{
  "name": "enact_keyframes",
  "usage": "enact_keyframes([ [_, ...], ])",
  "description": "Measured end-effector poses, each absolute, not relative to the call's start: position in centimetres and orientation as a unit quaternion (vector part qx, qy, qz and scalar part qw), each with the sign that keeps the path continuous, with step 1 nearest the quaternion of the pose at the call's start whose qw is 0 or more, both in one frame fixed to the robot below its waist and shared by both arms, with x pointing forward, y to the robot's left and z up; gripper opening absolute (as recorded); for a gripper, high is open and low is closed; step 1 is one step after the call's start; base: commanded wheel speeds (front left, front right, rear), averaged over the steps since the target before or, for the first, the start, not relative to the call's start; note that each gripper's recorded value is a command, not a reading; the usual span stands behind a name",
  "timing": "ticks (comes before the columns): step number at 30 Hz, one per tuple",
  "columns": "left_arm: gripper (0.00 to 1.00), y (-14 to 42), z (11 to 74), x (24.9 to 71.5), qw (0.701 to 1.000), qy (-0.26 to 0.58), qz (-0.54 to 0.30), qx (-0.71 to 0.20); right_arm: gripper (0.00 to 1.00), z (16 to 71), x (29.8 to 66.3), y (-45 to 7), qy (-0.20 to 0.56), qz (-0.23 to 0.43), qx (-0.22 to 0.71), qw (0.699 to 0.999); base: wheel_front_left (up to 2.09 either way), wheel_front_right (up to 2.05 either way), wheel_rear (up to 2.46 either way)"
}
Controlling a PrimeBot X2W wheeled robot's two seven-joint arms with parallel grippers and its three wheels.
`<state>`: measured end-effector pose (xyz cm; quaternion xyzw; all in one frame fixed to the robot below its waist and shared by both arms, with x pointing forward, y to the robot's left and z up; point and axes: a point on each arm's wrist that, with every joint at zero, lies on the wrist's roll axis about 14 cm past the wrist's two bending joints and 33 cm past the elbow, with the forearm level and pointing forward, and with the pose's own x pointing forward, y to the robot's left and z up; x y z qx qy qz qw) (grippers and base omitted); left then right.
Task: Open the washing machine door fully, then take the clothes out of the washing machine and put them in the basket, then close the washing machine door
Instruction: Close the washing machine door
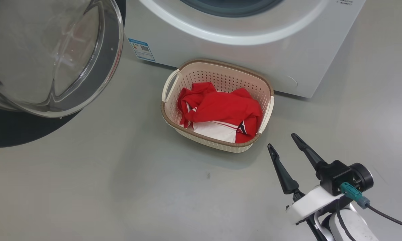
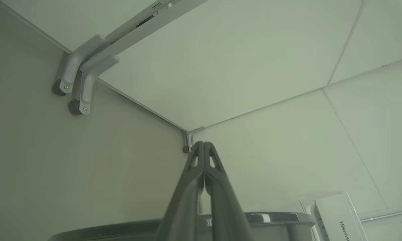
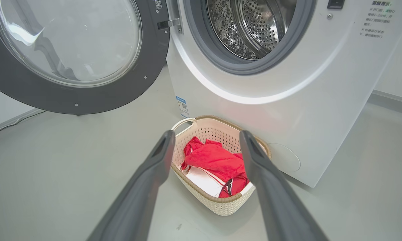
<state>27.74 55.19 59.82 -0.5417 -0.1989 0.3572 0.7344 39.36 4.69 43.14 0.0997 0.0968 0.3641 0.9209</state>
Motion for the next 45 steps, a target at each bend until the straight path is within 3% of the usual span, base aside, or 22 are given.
enact_keyframes([
  [5, 0.0, 55.3, 58.7, 29.1, 0.718, -0.186, 0.356, -0.568, 1.0, 43.1, 39.7, 4.4, 0.096, 0.359, 0.1, 0.923, 0.0, 0.0, 0.0],
  [10, 0.0, 55.6, 57.7, 29.8, 0.677, -0.2, 0.349, -0.617, 1.0, 43.1, 39.9, 4.2, 0.095, 0.355, 0.1, 0.925, 0.0, 0.0, 0.0],
  [18, 0.0, 54.6, 52.2, 29.7, 0.624, -0.146, 0.382, -0.666, 1.0, 43.0, 39.9, 3.8, 0.096, 0.35, 0.099, 0.927, 0.0, 0.0, 0.0],
  [30, 0.0, 52.7, 52.7, 33.3, 0.642, -0.086, 0.335, -0.684, 1.0, 43.2, 40.0, 3.7, 0.093, 0.348, 0.098, 0.928, 0.0, 0.0, 0.0],
  [45, 0.0, 51.8, 53.3, 34.5, 0.663, -0.032, 0.306, -0.683, 1.0, 43.3, 40.0, 3.5, 0.09, 0.344, 0.098, 0.929, 0.0, 0.0, 0.0],
])
